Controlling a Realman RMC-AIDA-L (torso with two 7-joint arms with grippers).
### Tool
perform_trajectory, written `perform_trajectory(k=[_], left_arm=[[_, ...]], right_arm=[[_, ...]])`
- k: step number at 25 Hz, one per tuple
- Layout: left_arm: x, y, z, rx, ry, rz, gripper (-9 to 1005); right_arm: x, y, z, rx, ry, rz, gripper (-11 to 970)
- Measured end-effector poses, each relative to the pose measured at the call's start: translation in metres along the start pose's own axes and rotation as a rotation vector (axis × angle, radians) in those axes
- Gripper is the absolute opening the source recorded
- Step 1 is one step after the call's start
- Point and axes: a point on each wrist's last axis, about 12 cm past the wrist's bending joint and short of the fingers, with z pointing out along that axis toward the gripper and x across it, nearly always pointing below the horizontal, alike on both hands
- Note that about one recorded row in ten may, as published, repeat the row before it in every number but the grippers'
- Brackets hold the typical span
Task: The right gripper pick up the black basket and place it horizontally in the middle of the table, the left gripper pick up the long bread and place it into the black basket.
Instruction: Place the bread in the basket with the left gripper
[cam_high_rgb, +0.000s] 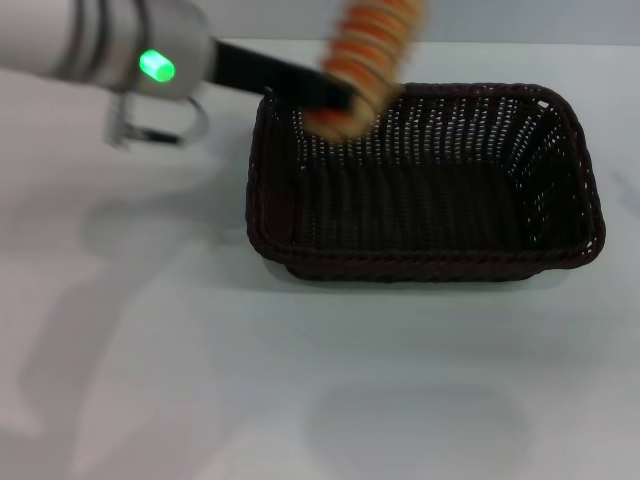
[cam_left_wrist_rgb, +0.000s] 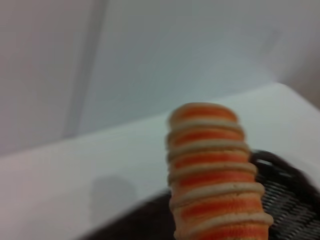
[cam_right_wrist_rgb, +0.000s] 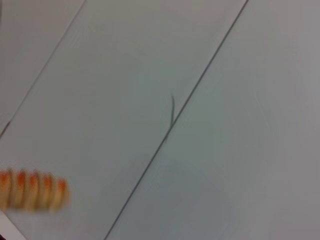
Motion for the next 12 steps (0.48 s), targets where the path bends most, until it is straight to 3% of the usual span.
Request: perform_trajectory(k=[3,5,12], left_arm=[[0.01,-0.022,0.019,0.067,0.031,0.029,384],[0.015,-0.027,0.026,0.088,0.049,0.036,365],[0.028,-0.027,0.039,0.156,0.085,0.014,303]], right_arm=[[-0.002,0.002,0.003,-0.012,-0.009,0.0,748],[-0.003,0.003,0.006,-0.017,-0.015,-0.001,748],[-0.007,0.007,0.007,-0.032,-0.024,-0.007,748]])
